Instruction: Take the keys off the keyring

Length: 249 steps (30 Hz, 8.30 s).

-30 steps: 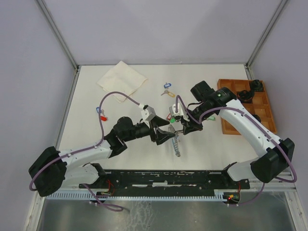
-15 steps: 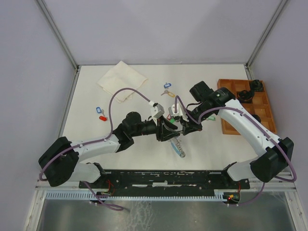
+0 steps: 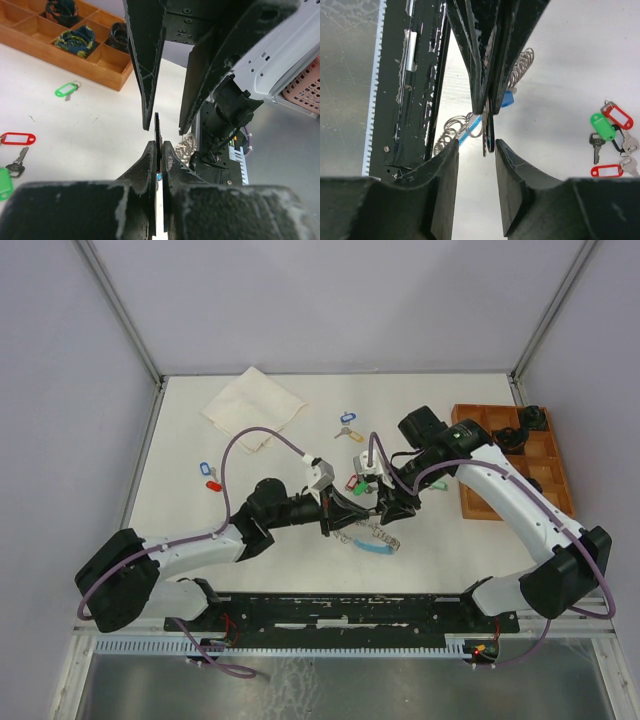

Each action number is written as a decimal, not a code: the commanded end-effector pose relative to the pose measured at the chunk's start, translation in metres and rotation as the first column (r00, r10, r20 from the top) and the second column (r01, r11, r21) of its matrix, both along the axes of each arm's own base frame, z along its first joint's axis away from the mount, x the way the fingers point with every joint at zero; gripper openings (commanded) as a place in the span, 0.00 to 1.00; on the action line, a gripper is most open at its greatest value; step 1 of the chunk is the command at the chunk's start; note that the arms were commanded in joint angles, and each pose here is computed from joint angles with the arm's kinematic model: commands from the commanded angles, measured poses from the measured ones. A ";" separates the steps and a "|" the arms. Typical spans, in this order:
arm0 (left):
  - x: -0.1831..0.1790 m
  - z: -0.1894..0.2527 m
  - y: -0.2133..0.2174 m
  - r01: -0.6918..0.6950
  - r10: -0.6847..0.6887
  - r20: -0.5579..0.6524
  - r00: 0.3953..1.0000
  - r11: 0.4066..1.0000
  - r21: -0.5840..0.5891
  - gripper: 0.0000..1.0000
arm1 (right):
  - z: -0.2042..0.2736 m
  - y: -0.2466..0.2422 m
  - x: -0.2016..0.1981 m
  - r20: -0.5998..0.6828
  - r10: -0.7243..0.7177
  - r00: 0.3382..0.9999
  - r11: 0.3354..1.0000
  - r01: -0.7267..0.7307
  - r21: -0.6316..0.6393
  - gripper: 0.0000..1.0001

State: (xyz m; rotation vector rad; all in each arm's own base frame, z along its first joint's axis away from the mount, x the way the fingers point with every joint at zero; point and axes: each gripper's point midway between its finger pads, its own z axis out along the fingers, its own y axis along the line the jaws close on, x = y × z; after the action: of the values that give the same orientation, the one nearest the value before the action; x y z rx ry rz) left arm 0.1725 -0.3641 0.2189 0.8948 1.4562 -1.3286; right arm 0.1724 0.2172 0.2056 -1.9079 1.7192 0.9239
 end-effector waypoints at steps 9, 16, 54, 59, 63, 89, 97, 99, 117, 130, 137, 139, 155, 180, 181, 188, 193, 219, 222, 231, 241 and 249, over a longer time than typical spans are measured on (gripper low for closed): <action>-0.014 0.086 0.038 -0.039 0.124 0.208 0.970 0.928 -0.371 0.03 | 0.078 0.026 -0.004 -0.143 -0.061 0.988 0.903 0.116 0.414 0.56; -0.019 0.099 0.041 -0.032 0.135 0.220 0.966 0.908 -0.418 0.03 | 0.091 0.038 -0.001 -0.270 -0.054 0.961 0.834 0.192 0.517 0.56; -0.007 0.079 0.051 -0.148 0.165 0.209 0.964 0.984 -0.094 0.70 | 0.069 0.007 -0.004 -0.017 -0.097 0.995 0.952 0.098 0.290 0.01; -0.005 0.084 0.040 -0.102 0.104 0.231 0.967 0.995 -0.021 0.71 | 0.063 0.004 -0.003 0.029 -0.102 0.994 0.970 0.092 0.227 0.01; 0.002 0.081 0.023 -0.065 0.060 0.230 0.971 0.998 0.016 0.67 | 0.061 0.004 -0.001 0.035 -0.107 0.994 0.974 0.097 0.204 0.01; -0.006 0.043 -0.027 0.168 -0.184 0.149 0.972 0.979 0.112 0.41 | 0.055 0.007 -0.001 0.013 -0.103 0.995 0.979 0.099 0.180 0.01; -0.007 0.035 -0.032 0.209 -0.229 0.133 0.964 0.966 0.151 0.17 | 0.056 0.007 -0.003 0.012 -0.094 0.996 0.979 0.090 0.184 0.01; -0.008 0.032 -0.033 0.217 -0.240 0.127 0.963 0.962 0.166 0.16 | 0.056 0.007 -0.004 0.011 -0.090 0.996 0.979 0.087 0.186 0.01; -0.004 0.029 -0.024 0.191 -0.231 0.166 0.959 0.956 0.224 0.03 | 0.058 0.008 -0.007 0.005 -0.079 0.997 0.978 0.077 0.193 0.13; -0.003 0.049 -0.006 0.102 -0.122 0.226 0.967 0.990 0.100 0.03 | 0.079 0.003 -0.015 -0.030 -0.080 0.996 0.955 0.085 0.285 0.49; -0.012 0.075 0.012 0.061 -0.042 0.316 0.948 0.997 -0.051 0.03 | 0.083 0.000 -0.003 -0.070 -0.128 0.989 0.908 0.146 0.393 0.50; -0.014 0.081 0.015 0.056 -0.025 0.334 0.942 0.995 -0.083 0.03 | 0.081 0.002 0.001 -0.097 -0.127 0.987 0.889 0.157 0.430 0.50; -0.028 0.096 0.021 0.097 -0.025 0.299 0.954 0.969 -0.226 0.03 | 0.055 0.009 -0.015 -0.007 0.073 0.997 0.818 -0.056 0.572 0.39; -0.010 0.097 0.017 -0.009 0.066 0.210 0.975 0.966 -0.259 0.03 | 0.056 0.026 -0.016 0.015 0.038 0.999 0.854 -0.040 0.518 0.28; -0.009 0.098 0.017 -0.011 0.068 0.211 0.975 0.965 -0.262 0.03 | 0.057 0.026 -0.014 0.019 0.031 0.999 0.856 -0.036 0.515 0.27; -0.006 0.098 0.014 -0.026 0.079 0.192 0.978 0.965 -0.263 0.03 | 0.054 0.030 -0.009 -0.004 -0.006 1.000 0.869 0.007 0.495 0.26; -0.005 0.100 0.013 -0.033 0.085 0.186 0.979 0.963 -0.269 0.03 | 0.049 0.033 -0.007 -0.004 -0.019 1.000 0.878 0.018 0.479 0.26; -0.005 0.102 0.018 -0.055 0.108 0.175 0.978 0.957 -0.286 0.03 | 0.042 0.035 -0.007 0.021 -0.025 0.999 0.894 0.013 0.448 0.09; -0.006 0.104 0.020 -0.057 0.112 0.181 0.977 0.956 -0.287 0.03 | 0.044 0.034 -0.008 0.028 -0.021 0.999 0.894 0.006 0.448 0.03; -0.012 0.103 0.034 -0.074 0.139 0.205 0.969 0.952 -0.297 0.03 | 0.052 0.034 -0.009 -0.018 -0.018 1.000 0.880 0.025 0.474 0.01; -0.021 0.096 0.043 -0.058 0.126 0.224 0.966 0.955 -0.290 0.03 | 0.057 0.037 -0.007 -0.128 -0.017 0.992 0.855 0.081 0.512 0.01; -0.025 0.095 0.048 -0.057 0.130 0.243 0.961 0.956 -0.289 0.03 | 0.058 0.040 -0.004 -0.210 -0.009 0.978 0.841 0.121 0.527 0.01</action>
State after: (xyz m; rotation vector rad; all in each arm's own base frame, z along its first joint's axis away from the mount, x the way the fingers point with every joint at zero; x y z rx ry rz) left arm 0.1537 -0.3239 0.2846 0.7755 1.2008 -1.2726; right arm 0.1647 0.2551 0.2558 -1.4547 1.4271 1.3705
